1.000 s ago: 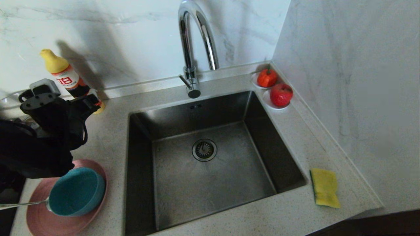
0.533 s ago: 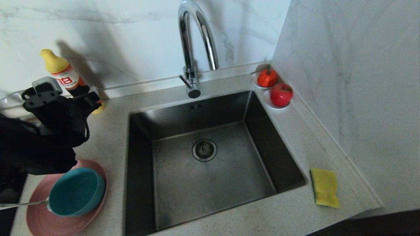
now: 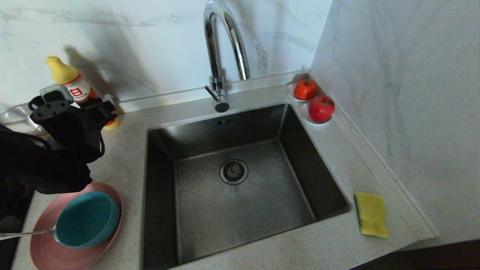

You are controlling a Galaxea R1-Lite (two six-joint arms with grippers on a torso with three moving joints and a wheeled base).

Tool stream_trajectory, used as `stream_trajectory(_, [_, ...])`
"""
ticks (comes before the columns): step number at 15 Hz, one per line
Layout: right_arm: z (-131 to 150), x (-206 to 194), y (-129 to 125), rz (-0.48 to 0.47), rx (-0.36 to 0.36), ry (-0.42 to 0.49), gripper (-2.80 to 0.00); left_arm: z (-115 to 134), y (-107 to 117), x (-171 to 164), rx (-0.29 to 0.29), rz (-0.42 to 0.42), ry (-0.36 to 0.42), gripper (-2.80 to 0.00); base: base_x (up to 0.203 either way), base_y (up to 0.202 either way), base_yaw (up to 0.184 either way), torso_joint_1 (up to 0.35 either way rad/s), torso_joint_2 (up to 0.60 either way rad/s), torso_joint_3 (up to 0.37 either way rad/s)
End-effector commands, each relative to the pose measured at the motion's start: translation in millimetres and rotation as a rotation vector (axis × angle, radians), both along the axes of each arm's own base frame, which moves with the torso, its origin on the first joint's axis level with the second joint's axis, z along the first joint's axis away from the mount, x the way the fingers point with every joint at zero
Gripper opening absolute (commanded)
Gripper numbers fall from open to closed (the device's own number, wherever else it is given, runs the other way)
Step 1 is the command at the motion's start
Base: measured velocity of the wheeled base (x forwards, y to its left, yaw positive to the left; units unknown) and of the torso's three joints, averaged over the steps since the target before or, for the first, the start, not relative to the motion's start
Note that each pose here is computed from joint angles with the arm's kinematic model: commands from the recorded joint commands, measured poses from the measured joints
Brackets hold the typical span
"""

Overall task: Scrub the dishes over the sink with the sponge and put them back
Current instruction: Grab the dish soap

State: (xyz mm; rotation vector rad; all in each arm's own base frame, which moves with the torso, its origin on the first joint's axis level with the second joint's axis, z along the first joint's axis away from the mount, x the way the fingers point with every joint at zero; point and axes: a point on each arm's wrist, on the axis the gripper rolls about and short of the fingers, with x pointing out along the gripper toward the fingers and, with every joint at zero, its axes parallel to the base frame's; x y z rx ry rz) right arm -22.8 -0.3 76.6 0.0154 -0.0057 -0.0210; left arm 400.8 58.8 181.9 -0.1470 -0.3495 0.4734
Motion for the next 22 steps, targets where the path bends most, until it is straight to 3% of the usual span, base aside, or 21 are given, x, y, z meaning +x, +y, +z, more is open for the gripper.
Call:
stream_trajectory(1, [0,0,0,0.000,0.000,-0.001,-2.80,1,0,1,0.000,-0.001,-0.012,0.00,0.000,0.000,0.000,0.000,0.00,0.000])
stream_trajectory(4, [0,0,0,0.000,0.000,-0.001,-2.80,-4,1,5,0.001,-0.001,-0.002,0.00,0.000,0.000,0.000,0.000,0.00,0.000])
stream_trajectory(5, [0,0,0,0.000,0.000,-0.001,-2.80,-6,1,7,0.000,0.000,0.000,-2.18,0.000,0.000,0.000,0.000,0.00,0.000])
stream_trajectory(6, [0,0,0,0.000,0.000,-0.001,-2.80,-8,1,10,0.000,0.000,-0.002,-2.80,0.000,0.000,0.000,0.000,0.00,0.000])
stream_trajectory(17, [0,0,0,0.000,0.000,-0.001,-2.80,1,7,25,0.031,0.017,-0.048,-2.80,0.000,0.000,0.000,0.000,0.00,0.000])
stream_trajectory(22, [0,0,0,0.000,0.000,-0.001,-2.80,21,5,6,0.035,0.016,-0.071,-2.80,0.000,0.000,0.000,0.000,0.00,0.000])
